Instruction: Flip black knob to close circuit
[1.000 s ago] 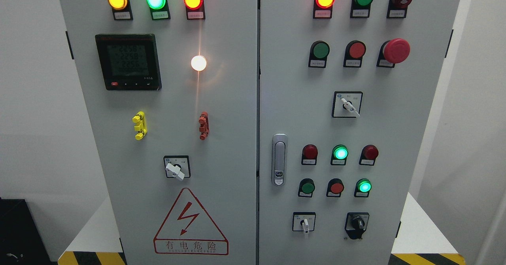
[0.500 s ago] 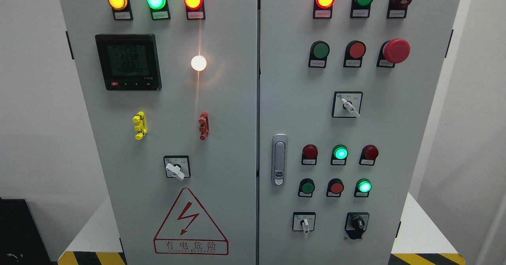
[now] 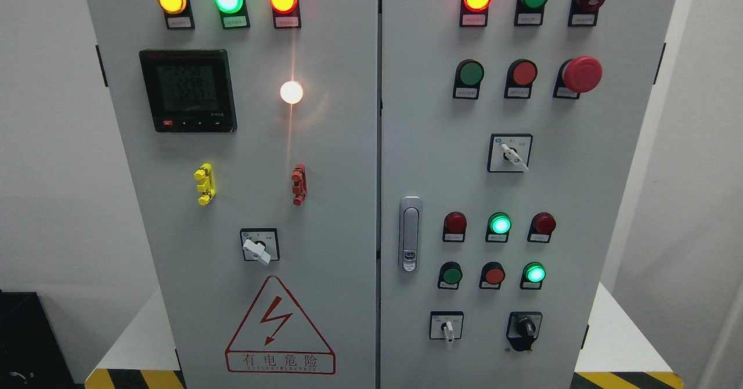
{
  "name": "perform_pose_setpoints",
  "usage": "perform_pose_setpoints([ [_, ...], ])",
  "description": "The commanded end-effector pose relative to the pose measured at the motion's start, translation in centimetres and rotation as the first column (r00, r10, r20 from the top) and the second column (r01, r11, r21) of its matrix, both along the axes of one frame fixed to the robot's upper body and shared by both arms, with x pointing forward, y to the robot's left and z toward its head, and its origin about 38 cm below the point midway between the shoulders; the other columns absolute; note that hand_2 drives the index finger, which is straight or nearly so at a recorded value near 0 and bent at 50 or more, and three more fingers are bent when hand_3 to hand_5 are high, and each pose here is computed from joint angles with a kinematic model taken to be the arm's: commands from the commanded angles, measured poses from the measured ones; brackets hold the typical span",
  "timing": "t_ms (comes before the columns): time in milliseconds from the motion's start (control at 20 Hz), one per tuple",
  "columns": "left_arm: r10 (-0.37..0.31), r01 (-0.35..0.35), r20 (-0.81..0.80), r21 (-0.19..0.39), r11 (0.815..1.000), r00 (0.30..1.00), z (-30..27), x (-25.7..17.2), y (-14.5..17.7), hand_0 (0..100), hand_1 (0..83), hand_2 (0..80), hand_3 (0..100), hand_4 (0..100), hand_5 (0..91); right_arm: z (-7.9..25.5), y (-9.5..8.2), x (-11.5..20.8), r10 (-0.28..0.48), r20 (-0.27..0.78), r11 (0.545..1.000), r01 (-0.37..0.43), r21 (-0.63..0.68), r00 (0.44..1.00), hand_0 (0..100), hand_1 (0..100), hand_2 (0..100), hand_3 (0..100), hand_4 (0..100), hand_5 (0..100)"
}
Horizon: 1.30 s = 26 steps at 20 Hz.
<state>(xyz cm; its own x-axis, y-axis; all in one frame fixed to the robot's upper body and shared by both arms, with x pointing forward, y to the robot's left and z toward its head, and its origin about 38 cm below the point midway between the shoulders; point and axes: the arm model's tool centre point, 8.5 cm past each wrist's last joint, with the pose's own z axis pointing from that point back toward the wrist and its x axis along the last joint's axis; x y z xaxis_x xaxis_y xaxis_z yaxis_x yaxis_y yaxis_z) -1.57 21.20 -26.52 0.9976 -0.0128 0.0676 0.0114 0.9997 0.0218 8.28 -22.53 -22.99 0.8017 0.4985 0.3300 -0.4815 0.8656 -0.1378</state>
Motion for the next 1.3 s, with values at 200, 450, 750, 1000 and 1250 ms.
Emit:
perform_pose_setpoints([
  [200, 0.0, 0.0, 0.0, 0.001, 1.0, 1.0, 0.0, 0.0, 0.0, 12, 55.6, 0.0, 0, 0, 0.0, 16.0, -3.7, 16.6, 0.209, 0.563, 0.963, -0.071, -0.258, 0.8, 0, 8, 42, 64, 50, 31],
  [450, 0.0, 0.0, 0.0, 0.001, 1.0, 1.0, 0.0, 0.0, 0.0, 12, 55.6, 0.0, 0, 0, 0.0, 22.0, -3.9, 19.0, 0.275, 0.659, 0.934, -0.031, -0.356, 0.7, 0, 8, 59, 79, 67, 58],
  [750, 0.0, 0.0, 0.0, 0.001, 1.0, 1.0, 0.0, 0.0, 0.0, 12, 55.6, 0.0, 0, 0, 0.0, 27.2, -4.7, 21.2, 0.425, 0.667, 0.837, 0.016, -0.548, 0.612, 0, 3, 81, 98, 83, 81],
  [1000, 0.0, 0.0, 0.0, 0.001, 1.0, 1.0, 0.0, 0.0, 0.0, 12, 55.6, 0.0, 0, 0, 0.0, 30.5, -5.6, 24.1, 0.391, 0.669, 0.815, 0.101, -0.571, 0.633, 0, 0, 86, 100, 88, 86],
  [1250, 0.0, 0.0, 0.0, 0.001, 1.0, 1.0, 0.0, 0.0, 0.0, 12, 55.6, 0.0, 0, 0, 0.0, 33.4, -5.3, 26.1, 0.42, 0.689, 0.789, 0.136, -0.599, 0.591, 0, 0, 86, 100, 89, 87],
])
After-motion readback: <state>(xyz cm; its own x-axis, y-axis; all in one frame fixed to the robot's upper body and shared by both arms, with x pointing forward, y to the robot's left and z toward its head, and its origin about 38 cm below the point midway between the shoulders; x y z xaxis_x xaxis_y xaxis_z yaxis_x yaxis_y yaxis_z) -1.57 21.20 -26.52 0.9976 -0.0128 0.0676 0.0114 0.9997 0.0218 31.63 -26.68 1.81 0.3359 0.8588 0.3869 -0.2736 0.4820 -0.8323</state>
